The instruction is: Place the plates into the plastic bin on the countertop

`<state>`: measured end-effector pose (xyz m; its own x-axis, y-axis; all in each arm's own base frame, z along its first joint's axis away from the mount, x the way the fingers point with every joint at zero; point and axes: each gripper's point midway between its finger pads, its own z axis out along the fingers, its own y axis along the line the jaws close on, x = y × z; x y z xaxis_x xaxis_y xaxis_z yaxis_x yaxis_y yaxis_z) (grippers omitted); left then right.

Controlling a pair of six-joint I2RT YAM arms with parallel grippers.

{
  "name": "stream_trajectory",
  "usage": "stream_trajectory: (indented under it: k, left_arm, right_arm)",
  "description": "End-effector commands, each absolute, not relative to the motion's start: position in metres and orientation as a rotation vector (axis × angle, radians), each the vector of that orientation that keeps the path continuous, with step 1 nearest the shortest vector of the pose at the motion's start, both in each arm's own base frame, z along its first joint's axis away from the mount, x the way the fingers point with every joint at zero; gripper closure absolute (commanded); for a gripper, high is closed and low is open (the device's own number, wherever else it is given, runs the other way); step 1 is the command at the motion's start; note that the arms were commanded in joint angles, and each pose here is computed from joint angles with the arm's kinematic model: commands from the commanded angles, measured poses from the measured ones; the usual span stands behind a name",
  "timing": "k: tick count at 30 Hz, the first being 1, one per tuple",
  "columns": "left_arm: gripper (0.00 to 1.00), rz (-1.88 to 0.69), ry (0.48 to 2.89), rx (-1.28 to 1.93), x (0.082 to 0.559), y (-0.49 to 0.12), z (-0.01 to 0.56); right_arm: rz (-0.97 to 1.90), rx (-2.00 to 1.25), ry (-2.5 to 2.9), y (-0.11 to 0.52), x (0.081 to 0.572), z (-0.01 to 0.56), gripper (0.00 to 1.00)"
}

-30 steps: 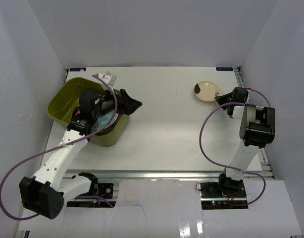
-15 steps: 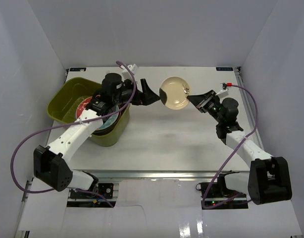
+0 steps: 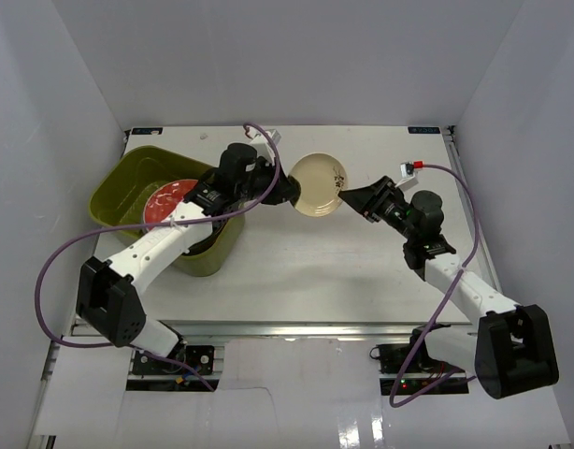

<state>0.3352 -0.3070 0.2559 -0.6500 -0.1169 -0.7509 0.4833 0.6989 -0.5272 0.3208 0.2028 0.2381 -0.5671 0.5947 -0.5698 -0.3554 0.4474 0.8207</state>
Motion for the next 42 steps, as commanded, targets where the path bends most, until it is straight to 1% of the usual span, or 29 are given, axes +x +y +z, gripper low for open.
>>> stream_trajectory:
  k: [1,3,4,5,6,7,8,9,10,11,13,16,19,24,26,27,29,30,31,33,35,36,40,42]
  left_arm:
    - [1.0,-0.785,1.998,0.203,0.351,-0.281,0.286]
    - [1.0,-0.71,1.964,0.155,0.351,-0.263,0.298]
    - [1.0,-0.605,1.957,0.07,0.359,-0.239,0.293]
    - [1.0,-0.564,1.95,0.027,0.358,-0.225,0.295]
    - [1.0,-0.547,1.911,-0.046,0.354,-0.205,0.31]
    - [1.0,-0.458,1.907,-0.153,0.36,-0.17,0.303]
    - [1.0,-0.424,1.913,-0.213,0.357,-0.15,0.299]
    - [1.0,-0.421,1.867,-0.294,0.349,-0.126,0.312]
    - [1.0,-0.359,1.846,-0.392,0.35,-0.091,0.31]
    - [1.0,-0.28,1.858,-0.462,0.343,-0.067,0.296]
    - [1.0,-0.195,1.802,-0.571,0.329,-0.025,0.299]
    - [1.0,-0.113,1.805,-0.643,0.32,0.004,0.28]
    - [1.0,-0.101,1.893,-0.7,0.324,0.015,0.239]
    - [1.0,-0.196,1.982,-0.776,0.327,0.018,0.183]
    - [0.99,-0.202,1.994,-0.777,0.329,0.017,0.177]
    - [0.92,-0.199,1.997,-0.773,0.329,0.017,0.177]
    - [0.81,-0.176,2.001,-0.778,0.327,0.02,0.174]
    - [0.69,-0.168,1.995,-0.773,0.326,0.021,0.176]
    - [0.03,-0.162,1.991,-0.76,0.326,0.022,0.177]
    - [0.02,-0.141,1.986,-0.734,0.324,0.024,0.183]
    - [0.02,-0.134,1.955,-0.719,0.326,0.026,0.198]
    - [0.02,-0.145,1.926,-0.705,0.325,0.025,0.211]
    - [0.02,-0.208,1.832,-0.666,0.329,0.019,0.256]
    - [0.02,-0.312,1.807,-0.596,0.333,0.001,0.279]
  right_arm:
    - [1.315,0.128,1.711,0.209,0.314,0.258,0.28]
    - [1.312,0.121,1.719,0.208,0.312,0.258,0.04]
    - [1.297,0.113,1.719,0.207,0.311,0.258,0.02]
    - [1.288,0.107,1.721,0.206,0.31,0.258,0.01]
    - [1.277,0.104,1.722,0.205,0.307,0.259,0.03]
    - [1.253,0.101,1.72,0.202,0.307,0.257,0.03]
    - [1.241,0.099,1.711,0.2,0.305,0.26,0.03]
    - [1.227,0.1,1.71,0.198,0.305,0.259,0.03]
    - [1.211,0.11,1.72,0.196,0.305,0.256,0.03]
    - [1.199,0.102,1.719,0.195,0.304,0.255,0.03]
    - [1.189,0.105,1.723,0.194,0.304,0.254,0.02]
    - [1.183,0.101,1.739,0.194,0.304,0.249,0.02]
    - [1.183,0.096,1.759,0.196,0.304,0.245,0.02]
    - [1.147,0.086,1.776,0.192,0.301,0.24,0.02]
    - [1.127,0.092,1.774,0.189,0.301,0.24,0.02]
    - [1.121,0.094,1.78,0.189,0.301,0.24,0.02]
    - [1.112,0.098,1.78,0.187,0.302,0.239,0.02]
    - [1.111,0.098,1.782,0.188,0.302,0.239,0.02]
    - [1.112,0.1,1.782,0.188,0.303,0.239,0.02]
    - [1.116,0.097,1.786,0.189,0.304,0.239,0.05]
    - [1.114,0.103,1.79,0.188,0.305,0.239,0.09]
    - [1.115,0.102,1.791,0.189,0.306,0.24,0.1]
    - [1.108,0.102,1.792,0.189,0.308,0.246,0.1]
    - [1.101,0.096,1.778,0.188,0.309,0.253,0.1]
